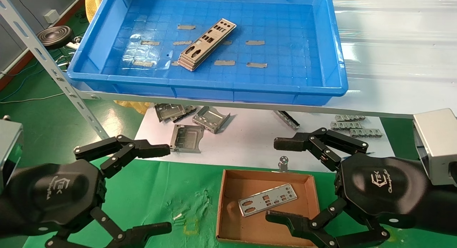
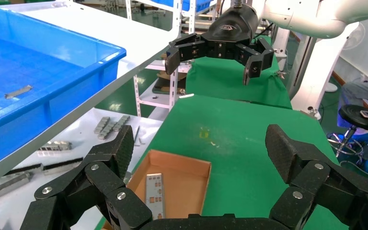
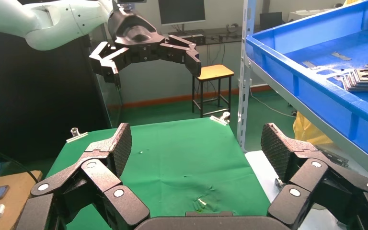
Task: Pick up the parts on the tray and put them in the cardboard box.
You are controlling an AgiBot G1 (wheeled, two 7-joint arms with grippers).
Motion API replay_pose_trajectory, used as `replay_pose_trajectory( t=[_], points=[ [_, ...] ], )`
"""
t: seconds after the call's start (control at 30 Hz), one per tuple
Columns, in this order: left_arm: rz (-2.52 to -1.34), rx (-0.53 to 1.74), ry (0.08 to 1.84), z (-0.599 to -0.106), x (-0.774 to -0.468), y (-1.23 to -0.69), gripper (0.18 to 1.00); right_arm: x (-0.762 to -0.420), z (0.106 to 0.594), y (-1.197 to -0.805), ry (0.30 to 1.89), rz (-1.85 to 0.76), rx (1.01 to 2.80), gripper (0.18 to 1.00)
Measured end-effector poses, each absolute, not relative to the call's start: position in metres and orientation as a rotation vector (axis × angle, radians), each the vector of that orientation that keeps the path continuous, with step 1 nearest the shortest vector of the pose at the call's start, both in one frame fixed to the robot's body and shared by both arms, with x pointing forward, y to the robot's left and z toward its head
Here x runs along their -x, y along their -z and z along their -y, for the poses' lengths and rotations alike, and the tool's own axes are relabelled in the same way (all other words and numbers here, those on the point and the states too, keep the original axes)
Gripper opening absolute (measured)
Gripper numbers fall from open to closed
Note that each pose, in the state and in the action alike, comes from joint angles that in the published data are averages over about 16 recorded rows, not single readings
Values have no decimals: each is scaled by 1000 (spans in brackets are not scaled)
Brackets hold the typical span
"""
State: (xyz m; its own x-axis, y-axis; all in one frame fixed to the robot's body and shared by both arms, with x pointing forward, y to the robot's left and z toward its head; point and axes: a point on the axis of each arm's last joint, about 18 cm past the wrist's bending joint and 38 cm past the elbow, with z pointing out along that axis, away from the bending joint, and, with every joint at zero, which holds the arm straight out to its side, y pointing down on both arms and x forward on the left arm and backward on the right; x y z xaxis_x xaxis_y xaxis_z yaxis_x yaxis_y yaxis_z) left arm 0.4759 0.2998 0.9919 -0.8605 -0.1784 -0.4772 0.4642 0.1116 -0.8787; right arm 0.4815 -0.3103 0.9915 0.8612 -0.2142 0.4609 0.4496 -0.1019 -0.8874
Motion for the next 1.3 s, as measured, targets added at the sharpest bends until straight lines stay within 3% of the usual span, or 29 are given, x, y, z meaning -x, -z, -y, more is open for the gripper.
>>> replay_pose_trajectory(
  t=[0.6, 0.8, 1.0, 1.3],
  points=[
    [-1924, -277, 1799, -300, -476, -992, 1001, -482, 310, -992, 564, 190, 1579, 985],
    [-1924, -277, 1799, -300, -476, -992, 1001, -482, 310, -992, 564, 190, 1579, 943],
    [-1924, -277, 1799, -300, -476, -992, 1001, -482, 310, -992, 564, 190, 1579, 869],
    [-1924, -277, 1799, -300, -476, -992, 1001, -482, 310, -992, 564, 190, 1579, 680]
  ],
)
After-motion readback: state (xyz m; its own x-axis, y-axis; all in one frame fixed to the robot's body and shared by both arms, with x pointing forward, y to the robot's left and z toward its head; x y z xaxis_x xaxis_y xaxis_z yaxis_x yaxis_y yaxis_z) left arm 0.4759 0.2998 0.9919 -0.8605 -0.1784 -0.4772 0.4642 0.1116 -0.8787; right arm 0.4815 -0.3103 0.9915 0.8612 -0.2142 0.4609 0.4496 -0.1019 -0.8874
